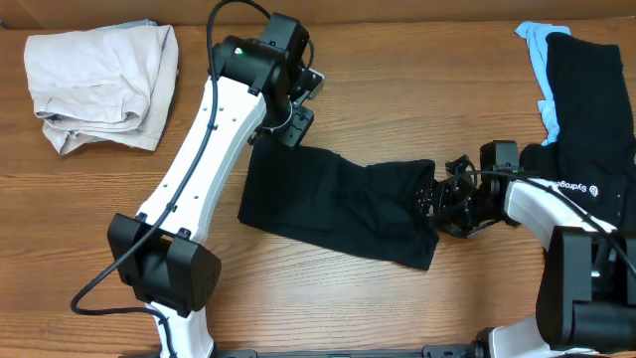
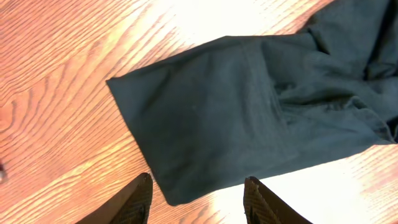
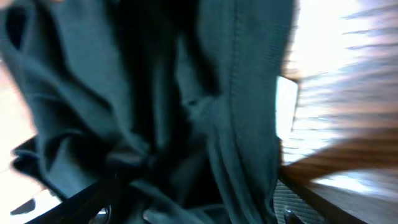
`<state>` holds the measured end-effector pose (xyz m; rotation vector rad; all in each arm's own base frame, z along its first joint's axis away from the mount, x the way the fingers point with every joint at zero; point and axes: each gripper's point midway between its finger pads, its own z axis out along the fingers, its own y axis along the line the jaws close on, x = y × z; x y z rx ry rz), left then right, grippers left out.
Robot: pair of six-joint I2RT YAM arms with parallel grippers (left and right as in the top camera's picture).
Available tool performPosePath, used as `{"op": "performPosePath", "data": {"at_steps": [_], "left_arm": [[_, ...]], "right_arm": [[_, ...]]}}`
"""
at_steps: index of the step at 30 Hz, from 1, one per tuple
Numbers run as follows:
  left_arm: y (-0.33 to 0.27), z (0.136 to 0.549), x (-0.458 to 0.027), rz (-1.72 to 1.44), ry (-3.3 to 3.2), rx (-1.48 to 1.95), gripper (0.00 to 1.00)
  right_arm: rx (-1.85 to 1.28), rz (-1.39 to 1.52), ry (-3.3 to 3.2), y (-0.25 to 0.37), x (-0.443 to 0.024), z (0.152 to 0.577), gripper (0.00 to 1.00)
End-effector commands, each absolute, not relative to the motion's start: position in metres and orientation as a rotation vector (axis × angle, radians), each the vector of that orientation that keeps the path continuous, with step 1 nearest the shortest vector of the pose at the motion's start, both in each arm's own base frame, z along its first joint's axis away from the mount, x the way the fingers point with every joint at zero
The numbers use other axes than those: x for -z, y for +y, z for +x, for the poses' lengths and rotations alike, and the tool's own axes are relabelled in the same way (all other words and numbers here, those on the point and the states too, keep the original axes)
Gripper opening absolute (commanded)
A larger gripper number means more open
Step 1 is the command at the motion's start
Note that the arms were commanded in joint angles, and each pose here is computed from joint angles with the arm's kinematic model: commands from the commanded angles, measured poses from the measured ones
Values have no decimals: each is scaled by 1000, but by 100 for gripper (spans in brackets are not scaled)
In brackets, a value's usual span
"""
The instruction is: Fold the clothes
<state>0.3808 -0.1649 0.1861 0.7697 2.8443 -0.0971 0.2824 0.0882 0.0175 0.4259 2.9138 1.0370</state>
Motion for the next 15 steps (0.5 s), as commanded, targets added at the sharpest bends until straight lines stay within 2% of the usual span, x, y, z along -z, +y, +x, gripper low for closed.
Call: {"op": "performPosePath", "data": {"at_steps": [1,5,9,10,13,15], "left_arm": [[-154,388,-194,715,2831,73,50],[-152,389,-194,705,2833,72,50],[-150,390,-194,699,2834,70,50],[-149,391,-194,695,2834,65,50],[-143,392,-194,679,2838,51,50],[-138,395,-194,664,2837,23,49]], "right_arm": [[-1235,423,2885,106,-13,267,79],[-1405,370,2785,119,-30,274,74],[-1427,355,2770,122,-32,275,59],[-1425,350,2769,122,-32,275,52],[-1412,334,2749,121,-32,281,23],[-1386,353,2733,115,-33,288,13]]}}
